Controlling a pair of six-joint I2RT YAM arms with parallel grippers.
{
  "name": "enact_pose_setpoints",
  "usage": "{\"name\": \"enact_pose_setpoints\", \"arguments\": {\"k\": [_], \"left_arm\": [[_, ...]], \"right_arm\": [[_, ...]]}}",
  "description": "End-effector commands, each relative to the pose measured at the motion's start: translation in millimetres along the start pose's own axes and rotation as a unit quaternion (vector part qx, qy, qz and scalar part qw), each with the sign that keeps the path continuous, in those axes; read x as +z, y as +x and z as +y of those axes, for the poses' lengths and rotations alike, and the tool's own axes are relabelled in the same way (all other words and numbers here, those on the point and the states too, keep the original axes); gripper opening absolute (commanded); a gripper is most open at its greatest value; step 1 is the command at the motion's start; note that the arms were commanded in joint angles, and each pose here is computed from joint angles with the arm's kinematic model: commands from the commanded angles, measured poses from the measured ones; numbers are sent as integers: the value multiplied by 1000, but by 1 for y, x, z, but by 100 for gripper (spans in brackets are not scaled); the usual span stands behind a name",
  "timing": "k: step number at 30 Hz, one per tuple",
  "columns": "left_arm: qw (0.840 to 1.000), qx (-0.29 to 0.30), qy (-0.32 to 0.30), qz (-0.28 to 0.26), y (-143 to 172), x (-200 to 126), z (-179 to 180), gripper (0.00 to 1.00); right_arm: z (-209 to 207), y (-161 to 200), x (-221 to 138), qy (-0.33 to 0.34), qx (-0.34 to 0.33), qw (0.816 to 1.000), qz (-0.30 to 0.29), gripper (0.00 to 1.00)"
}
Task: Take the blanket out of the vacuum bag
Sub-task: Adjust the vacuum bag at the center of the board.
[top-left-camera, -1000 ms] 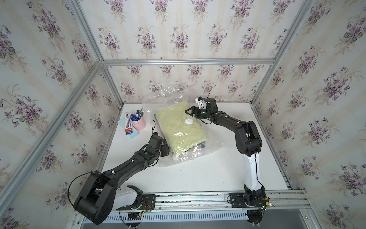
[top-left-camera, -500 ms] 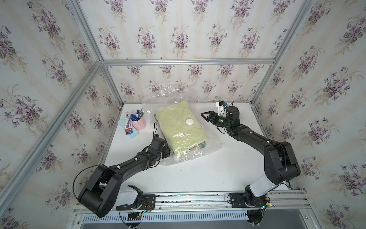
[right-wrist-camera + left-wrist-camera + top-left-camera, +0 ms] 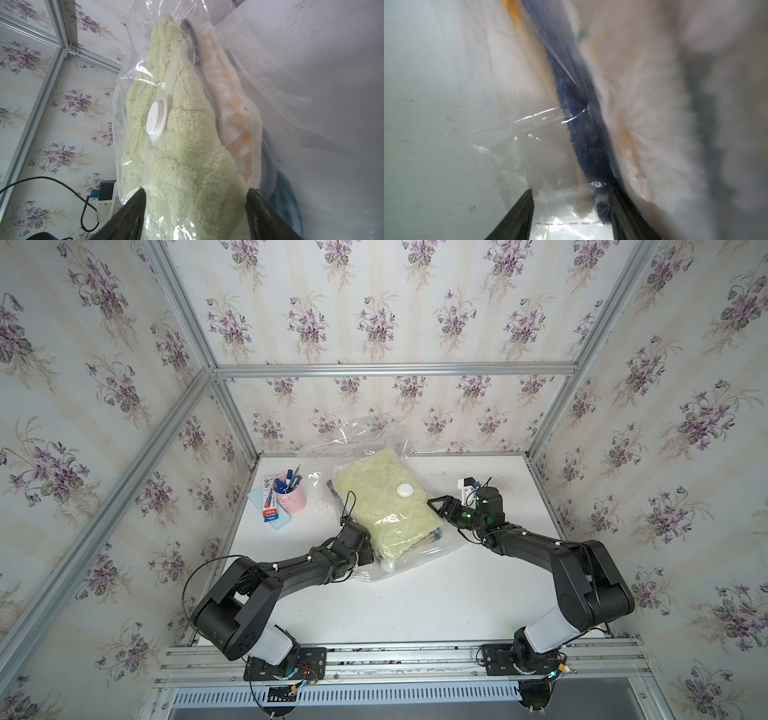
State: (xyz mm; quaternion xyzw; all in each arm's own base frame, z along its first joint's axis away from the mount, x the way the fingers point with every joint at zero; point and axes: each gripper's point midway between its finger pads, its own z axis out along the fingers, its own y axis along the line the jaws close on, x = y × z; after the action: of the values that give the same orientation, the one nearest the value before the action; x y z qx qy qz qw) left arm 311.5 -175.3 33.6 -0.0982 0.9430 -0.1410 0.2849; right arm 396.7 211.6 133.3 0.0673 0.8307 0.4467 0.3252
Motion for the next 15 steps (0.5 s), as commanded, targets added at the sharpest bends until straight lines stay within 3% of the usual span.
{"name": "enact_pose_setpoints", "arguments": {"k": [1,8,12,15], "left_arm": [[999,-15,5,-36,-16,2,-7,61],[998,-7,-7,-56,-32,1,-10,62],[999,3,-10,-48,-33,-12,-10,64],[999,11,-23,-48,-28,-32,1,73]], "right_arm": [[9,-8,11,-23,3,1000,-7,74],[21,-14,42,-61,11,998,11,71],[14,-23,39,-18,-4,1000,-1,71],[11,-29,26,7,-20,1000,-16,73]]}}
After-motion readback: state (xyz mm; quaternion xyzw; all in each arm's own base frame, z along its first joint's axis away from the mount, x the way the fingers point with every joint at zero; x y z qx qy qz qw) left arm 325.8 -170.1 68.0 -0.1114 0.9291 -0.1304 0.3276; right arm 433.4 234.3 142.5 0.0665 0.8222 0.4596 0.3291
